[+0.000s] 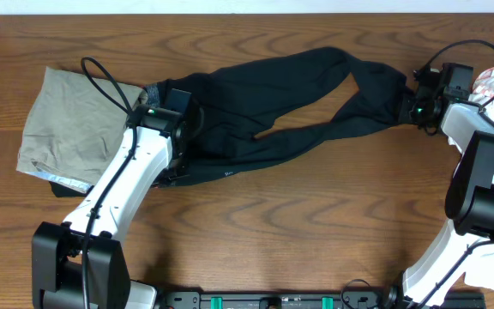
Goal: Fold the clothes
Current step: 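Grasp the leggings leg ends with the right gripper and pull rightward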
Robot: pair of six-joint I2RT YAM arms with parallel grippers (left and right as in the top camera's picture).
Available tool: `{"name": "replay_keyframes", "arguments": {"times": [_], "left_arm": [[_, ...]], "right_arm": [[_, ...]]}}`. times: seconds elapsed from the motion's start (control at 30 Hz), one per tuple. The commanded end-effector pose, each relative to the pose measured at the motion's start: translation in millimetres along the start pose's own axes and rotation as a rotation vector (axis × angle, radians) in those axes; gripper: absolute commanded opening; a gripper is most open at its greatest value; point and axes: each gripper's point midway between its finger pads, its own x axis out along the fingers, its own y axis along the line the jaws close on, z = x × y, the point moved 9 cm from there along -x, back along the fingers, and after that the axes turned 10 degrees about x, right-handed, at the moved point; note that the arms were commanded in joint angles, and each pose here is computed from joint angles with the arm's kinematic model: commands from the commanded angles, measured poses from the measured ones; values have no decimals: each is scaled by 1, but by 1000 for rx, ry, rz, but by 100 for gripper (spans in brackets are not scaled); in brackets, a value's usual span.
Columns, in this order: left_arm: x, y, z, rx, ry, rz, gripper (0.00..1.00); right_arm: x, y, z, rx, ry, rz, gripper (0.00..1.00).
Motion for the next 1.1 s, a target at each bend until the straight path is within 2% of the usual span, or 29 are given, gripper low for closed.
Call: {"name": "replay_keyframes", "arguments": {"times": [0.0, 0.17, 0.43, 0.57, 0.73, 0.83, 0.87, 0.93, 0.97, 1.07], "left_arm": [[-2, 4, 0, 3, -13, 15, 6], [-2, 5, -1, 6, -7, 18, 6], [-4, 16, -24, 65, 136, 82, 6], [-5, 20, -32, 86, 190, 106, 6], [-8, 24, -40, 106, 244, 130, 6], [-8, 25, -40, 107, 247, 132, 6], [-8, 24, -40, 106, 245, 131, 6], [-8, 24, -40, 106, 244, 130, 8], [-8, 24, -40, 106, 244, 130, 11], [-8, 24, -39, 104, 240, 129, 12]], "right_arm": [[-31, 12, 15, 11, -59, 20, 1], [-104, 26, 32, -22, -169, 9, 1], [-192, 20, 19, -3, -248, -273, 4], [-203, 11, 3, 11, -175, -393, 13], [-202, 4, -13, 16, -75, -455, 7], [-202, 5, -13, 34, -83, -452, 10], [-202, 6, -11, 37, -90, -431, 14], [-200, 10, -9, 34, -99, -381, 17], [-199, 13, -8, 28, -103, -350, 17], [-195, 25, -4, -15, -112, -219, 16]]}}
